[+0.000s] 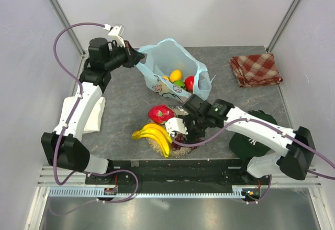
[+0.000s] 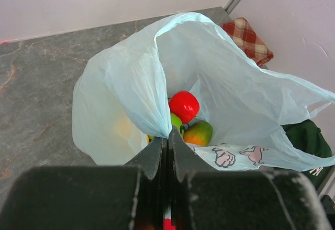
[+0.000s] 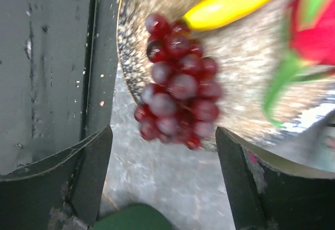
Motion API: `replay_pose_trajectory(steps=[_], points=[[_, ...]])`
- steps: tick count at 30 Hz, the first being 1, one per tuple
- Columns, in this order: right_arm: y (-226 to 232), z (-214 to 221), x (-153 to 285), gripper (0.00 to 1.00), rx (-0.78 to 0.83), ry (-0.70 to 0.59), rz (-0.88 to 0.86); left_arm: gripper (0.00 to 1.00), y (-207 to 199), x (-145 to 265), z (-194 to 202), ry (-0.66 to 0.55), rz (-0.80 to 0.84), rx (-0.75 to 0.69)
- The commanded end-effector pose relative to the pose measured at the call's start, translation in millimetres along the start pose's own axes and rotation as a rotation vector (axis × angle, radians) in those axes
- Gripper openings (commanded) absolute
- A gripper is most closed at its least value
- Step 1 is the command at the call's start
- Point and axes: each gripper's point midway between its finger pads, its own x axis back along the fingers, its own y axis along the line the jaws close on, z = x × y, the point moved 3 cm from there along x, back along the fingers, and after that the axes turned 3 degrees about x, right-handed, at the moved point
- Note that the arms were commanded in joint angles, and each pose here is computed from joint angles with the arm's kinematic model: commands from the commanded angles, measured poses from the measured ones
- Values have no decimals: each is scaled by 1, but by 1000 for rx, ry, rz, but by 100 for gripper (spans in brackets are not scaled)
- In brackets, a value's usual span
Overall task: Take the fake fruits out of the plastic bag
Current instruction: Place the fake fruit on the plate, then take out the fake fruit from the plastic bag.
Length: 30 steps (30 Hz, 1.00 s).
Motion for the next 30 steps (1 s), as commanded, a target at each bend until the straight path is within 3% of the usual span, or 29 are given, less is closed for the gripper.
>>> replay_pose_trajectory(steps=[1,6,10,13,17,18,21,26,30], points=[[-10,-34,50,88,83,-74,70,2,-6,-6,-12,-24,46,9],[-48,-58,87,88,117,-97,204,2,-7,-7,-12,-21,53,11],[-120,-99,129,86,33,-274,453,2,-10,-5,-9,-11,66,17],[-173,-105,143,82,-95,-382,606,2,-10,-3,-2,10,65,26],[-222,-79,128,67,-212,-360,671,2,-12,3,11,48,71,41],[-230,-70,109,58,-230,-324,648,2,-12,4,14,56,76,43],[-242,-36,74,47,-288,-225,624,2,-11,5,23,77,73,36],[-232,25,49,45,-395,-111,594,2,-2,16,40,134,25,-40],[-217,44,51,45,-397,-97,601,2,15,31,58,184,-52,-157]])
